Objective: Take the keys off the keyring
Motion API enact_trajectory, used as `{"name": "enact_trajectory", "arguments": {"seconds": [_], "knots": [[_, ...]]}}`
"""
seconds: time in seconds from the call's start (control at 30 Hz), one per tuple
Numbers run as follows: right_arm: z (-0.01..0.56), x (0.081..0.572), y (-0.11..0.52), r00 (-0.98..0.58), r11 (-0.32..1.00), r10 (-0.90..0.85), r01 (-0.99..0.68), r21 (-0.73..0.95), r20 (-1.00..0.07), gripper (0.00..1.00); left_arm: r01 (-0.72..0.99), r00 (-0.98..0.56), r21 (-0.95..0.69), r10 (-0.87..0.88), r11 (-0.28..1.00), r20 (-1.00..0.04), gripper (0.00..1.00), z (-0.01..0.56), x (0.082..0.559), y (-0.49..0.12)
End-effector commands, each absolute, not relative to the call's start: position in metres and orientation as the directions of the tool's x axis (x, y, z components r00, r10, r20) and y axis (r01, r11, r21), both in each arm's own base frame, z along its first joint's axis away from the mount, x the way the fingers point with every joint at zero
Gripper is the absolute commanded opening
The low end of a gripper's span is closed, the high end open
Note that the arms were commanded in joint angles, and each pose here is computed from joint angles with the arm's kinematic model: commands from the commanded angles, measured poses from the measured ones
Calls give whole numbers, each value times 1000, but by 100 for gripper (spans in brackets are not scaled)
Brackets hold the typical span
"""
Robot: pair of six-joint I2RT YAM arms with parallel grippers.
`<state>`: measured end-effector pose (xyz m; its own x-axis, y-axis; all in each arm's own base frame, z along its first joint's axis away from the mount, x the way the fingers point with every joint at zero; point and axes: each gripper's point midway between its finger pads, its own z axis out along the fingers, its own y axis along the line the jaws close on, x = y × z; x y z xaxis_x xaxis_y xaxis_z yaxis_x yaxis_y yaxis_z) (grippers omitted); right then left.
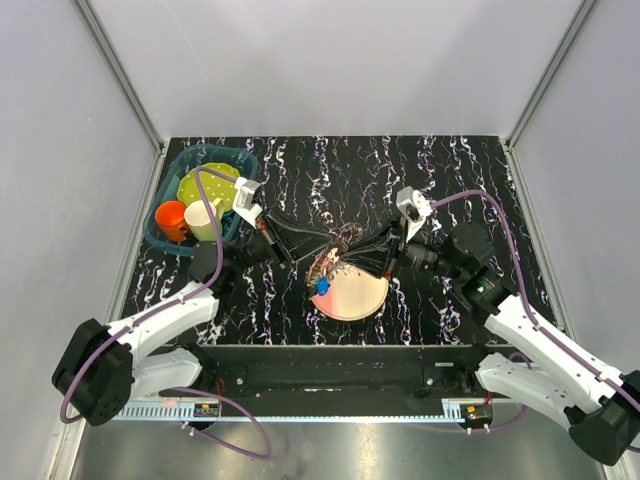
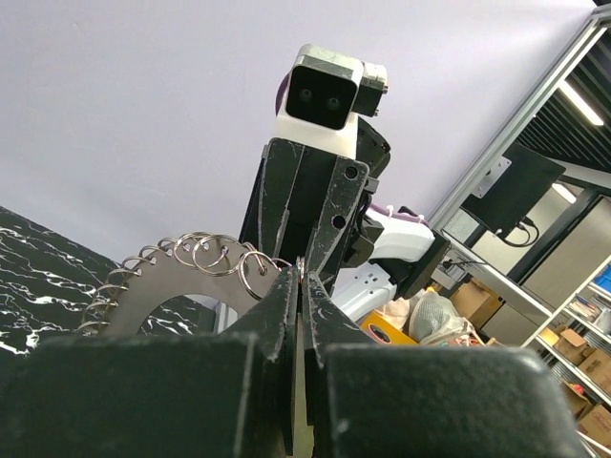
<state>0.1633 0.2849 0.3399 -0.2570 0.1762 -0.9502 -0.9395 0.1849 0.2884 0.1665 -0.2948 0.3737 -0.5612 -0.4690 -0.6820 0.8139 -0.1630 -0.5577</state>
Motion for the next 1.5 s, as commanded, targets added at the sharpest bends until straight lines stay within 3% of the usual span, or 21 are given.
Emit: {"name": "enact_trajectory", "arguments": {"seconds": [0.0,0.23,0.93,1.03,1.27,1.47], "knots": [[358,159,288,-229,138,231,-954,265,-945,25,861,-482,-480,-569,-168,-666,0,399,166,-281],[361,163,294,-248,127,251,-950,286,-936,0,857,-472,-497,-601,-140,-645,0,399,172,-275],[321,174,328,-356,179,81,-914,365,-931,0,842,-405,-540,-646,13,-647,0,377,192,-261],[319,182,322,-358,243,87,-898,368,-930,0,836,-385,-543,-624,75,-680,0,369,197,-260],[309,195,284,-399,481,61,-792,377,-915,0,745,-224,-492,-525,451,-821,0,340,233,-236],[285,236,244,-445,703,62,-615,356,-893,0,694,-151,-425,-460,581,-875,0,331,236,-214]]}}
